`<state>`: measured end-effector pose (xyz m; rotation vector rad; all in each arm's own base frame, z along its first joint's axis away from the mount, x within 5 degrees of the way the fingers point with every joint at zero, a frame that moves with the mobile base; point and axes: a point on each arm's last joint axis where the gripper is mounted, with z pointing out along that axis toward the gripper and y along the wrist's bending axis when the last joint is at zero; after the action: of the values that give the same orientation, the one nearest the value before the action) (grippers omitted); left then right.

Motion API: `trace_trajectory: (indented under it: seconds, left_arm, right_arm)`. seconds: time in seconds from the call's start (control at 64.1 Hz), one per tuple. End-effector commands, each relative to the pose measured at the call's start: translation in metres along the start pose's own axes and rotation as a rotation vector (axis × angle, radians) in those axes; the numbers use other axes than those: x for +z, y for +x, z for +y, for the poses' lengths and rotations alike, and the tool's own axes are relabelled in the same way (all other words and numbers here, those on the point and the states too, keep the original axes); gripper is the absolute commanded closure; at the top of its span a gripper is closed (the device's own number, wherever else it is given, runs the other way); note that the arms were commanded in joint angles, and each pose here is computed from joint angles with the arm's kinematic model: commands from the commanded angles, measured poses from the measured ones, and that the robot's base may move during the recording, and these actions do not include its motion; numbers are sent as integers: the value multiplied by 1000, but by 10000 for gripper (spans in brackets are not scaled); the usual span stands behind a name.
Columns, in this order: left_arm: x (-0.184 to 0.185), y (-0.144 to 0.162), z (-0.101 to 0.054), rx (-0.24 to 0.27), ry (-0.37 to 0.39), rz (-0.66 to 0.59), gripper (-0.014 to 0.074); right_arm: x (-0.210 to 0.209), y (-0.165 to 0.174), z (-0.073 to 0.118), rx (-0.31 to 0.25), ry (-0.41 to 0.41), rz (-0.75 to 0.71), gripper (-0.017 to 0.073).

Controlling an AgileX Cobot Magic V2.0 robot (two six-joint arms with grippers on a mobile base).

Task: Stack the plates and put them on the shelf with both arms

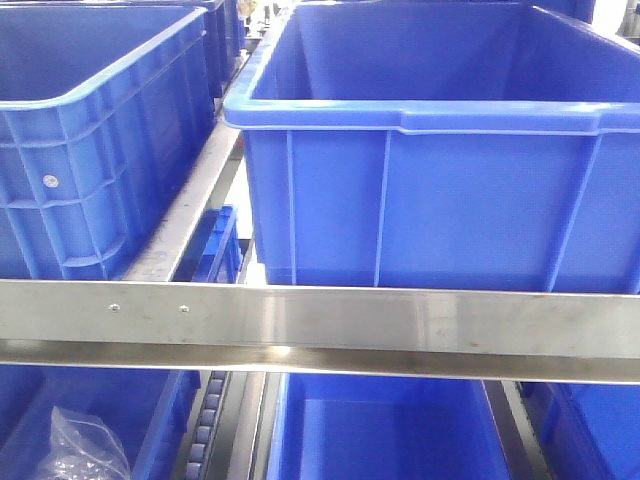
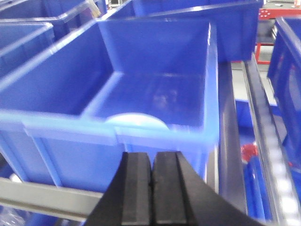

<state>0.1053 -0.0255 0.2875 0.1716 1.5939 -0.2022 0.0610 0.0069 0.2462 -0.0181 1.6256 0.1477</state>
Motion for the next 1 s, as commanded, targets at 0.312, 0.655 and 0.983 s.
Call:
trace_trajectory:
  seconds: [0.312,0.655,0.983]
  left_arm:
    - [0,-19,-1,-20,5,-116,511]
    - [0,-19,-1,-20,5,-115,511]
    - [0,-19,-1,-20,5,-115,511]
  right_arm:
    - [-3,28,-7,-10,69,-123,511]
    - [-4,45,-8,-9,69,-102,511]
    - [-4,46,-8,-8,70,-90,511]
